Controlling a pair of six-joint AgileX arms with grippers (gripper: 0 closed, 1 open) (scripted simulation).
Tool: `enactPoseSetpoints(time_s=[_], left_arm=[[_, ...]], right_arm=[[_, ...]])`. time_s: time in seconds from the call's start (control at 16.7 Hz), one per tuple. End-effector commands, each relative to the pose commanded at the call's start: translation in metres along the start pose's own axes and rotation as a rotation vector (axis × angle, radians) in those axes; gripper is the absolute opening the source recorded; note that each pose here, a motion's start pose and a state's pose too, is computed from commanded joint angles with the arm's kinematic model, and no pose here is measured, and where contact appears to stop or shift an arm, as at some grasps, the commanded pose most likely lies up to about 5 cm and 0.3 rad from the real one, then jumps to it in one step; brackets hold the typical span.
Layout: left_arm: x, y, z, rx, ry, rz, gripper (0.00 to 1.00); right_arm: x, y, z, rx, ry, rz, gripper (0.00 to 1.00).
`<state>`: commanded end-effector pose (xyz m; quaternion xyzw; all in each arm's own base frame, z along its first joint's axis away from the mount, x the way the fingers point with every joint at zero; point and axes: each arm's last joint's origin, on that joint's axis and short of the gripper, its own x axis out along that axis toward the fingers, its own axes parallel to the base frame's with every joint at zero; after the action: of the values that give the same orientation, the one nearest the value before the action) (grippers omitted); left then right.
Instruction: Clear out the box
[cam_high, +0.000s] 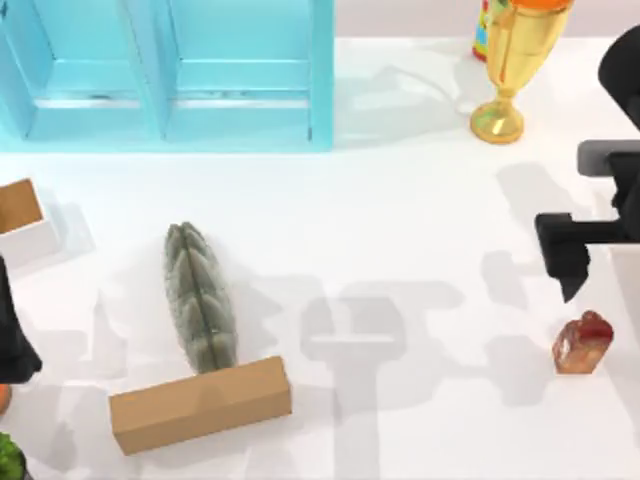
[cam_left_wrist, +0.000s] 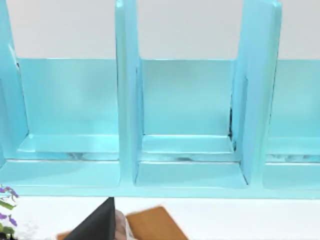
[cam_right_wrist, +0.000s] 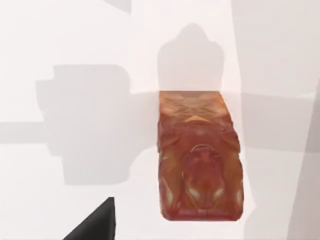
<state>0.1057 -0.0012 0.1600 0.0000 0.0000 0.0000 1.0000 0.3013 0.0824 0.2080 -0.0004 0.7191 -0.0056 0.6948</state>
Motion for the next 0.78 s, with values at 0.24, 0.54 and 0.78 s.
enactPoseSetpoints(time_s=[0.24,0.54,0.78], left_arm=[[0.0,0.0,0.0,0.0,0.0,0.0,1.0],[0.0,0.0,0.0,0.0,0.0,0.0,1.0],[0.0,0.0,0.0,0.0,0.0,0.0,1.0]], right_arm=[[-0.013,-0.067,0.04,0.007,0.052,0.001,1.0],[-0.03,-0.198,0.061,0.027,0.047,0.037,1.0],[-0.05,-0.247,0.055,0.028,-0.032,0.017,1.0]])
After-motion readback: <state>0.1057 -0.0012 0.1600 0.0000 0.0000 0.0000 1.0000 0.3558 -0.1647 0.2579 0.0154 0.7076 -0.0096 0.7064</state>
